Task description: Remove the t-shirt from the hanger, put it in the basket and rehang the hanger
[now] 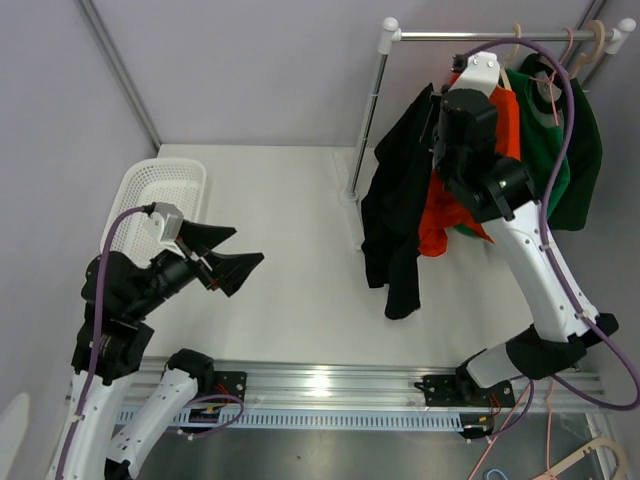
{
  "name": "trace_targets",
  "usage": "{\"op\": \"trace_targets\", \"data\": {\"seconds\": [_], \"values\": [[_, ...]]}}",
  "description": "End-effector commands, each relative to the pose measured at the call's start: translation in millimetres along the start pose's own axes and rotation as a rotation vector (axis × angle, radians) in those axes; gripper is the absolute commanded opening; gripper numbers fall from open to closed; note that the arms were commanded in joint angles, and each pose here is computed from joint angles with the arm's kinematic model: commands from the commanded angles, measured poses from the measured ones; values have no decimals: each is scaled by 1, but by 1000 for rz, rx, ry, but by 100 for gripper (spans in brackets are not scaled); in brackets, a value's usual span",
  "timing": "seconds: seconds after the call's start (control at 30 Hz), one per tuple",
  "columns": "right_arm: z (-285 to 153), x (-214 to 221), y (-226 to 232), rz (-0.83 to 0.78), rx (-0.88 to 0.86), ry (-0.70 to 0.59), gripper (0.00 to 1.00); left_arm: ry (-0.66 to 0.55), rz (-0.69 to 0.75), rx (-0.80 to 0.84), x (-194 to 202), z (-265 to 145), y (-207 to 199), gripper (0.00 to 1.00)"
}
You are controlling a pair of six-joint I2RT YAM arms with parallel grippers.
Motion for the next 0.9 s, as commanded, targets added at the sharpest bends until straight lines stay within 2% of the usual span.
{"op": "trace_targets", "data": {"seconds": [0.0,0.17,0.2,0.27,0.3,0.33,0.47,0.67,0.8,0.87], "values": [[-26,12,-21,141,163,19,0,-42,74,143,-20,13,-20,100],[-30,37,-6,179,123,62,0,43,151,347,-24,46,-44,99],[-28,36,-3,188,111,63,0,46,202,412,-24,50,-57,100],[-26,29,6,196,74,72,0,83,227,431,-21,74,-58,100],[-27,26,11,207,41,83,0,67,280,480,-29,77,-74,100],[-27,28,14,200,26,108,0,104,279,492,-20,91,-73,99],[-29,13,27,224,-51,115,0,124,394,623,0,107,-103,100],[-35,-10,30,273,-107,77,0,191,481,665,55,131,-122,99],[-37,-17,33,297,-138,70,0,154,480,614,62,148,-126,99],[-38,-19,33,304,-144,66,0,143,533,591,70,153,-137,99]]}}
Point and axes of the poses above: each gripper's point midway between its finger pads, its own z axis out along the fingers, its own y axis along the line the jaws close on, x = y × z, the point moved 1 cm from there along -z, back along the fingers, and after that the axes turned 6 degrees about -z, right-handed, at the moved point
